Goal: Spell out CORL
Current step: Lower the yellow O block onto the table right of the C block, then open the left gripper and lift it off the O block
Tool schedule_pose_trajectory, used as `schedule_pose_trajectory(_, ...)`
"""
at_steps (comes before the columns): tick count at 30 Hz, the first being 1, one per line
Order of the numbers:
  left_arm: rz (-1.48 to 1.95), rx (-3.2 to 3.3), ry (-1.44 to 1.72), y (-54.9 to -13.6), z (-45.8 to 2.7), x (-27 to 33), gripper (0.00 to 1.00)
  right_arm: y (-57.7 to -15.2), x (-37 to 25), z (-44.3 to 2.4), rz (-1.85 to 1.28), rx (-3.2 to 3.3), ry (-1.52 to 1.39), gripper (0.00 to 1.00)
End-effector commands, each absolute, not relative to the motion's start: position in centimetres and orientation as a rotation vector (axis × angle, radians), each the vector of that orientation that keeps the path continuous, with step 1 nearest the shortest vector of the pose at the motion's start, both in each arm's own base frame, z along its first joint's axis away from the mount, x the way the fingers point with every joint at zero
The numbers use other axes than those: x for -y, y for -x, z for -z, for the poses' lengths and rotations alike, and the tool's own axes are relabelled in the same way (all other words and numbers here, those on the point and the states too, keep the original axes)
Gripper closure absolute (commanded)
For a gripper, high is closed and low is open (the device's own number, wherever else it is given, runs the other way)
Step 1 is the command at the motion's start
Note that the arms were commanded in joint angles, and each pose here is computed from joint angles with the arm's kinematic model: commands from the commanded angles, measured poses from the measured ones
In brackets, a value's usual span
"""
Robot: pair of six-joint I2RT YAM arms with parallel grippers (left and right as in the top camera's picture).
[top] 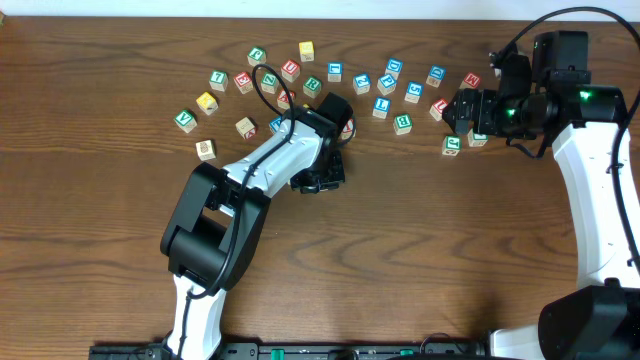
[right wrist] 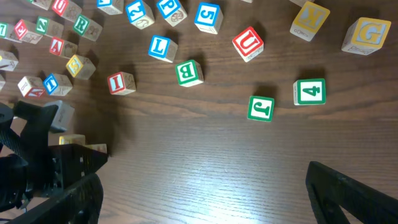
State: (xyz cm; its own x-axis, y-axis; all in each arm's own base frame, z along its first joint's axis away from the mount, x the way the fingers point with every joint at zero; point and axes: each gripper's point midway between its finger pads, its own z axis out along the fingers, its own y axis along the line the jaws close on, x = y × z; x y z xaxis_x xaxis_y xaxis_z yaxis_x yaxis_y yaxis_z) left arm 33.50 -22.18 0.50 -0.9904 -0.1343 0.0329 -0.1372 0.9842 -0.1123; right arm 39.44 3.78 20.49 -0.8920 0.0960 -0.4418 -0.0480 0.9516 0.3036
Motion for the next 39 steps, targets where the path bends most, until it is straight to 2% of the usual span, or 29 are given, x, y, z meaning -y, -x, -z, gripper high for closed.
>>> schedule_pose_trajectory(1, -0.175, 3.045, -0.236, -32.5, 0.4, 22.0, 0.73, -39.8, -3.7, -21.2, -0.415, -2.621, -0.043, 0.01)
schedule_pose_trajectory(25, -0.176, 3.017, -0.236, -31.9, 0.3, 22.0, 0.73, -39.7, -3.7, -21.2, -0.414, -2.622, -0.043, 0.01)
schedule_pose_trajectory(39, -0.131, 3.1, -0.156, -33.3, 0.5, 21.5, 0.73, -39.7, -3.7, -21.2, -0.414, -2.622, -0.043, 0.01)
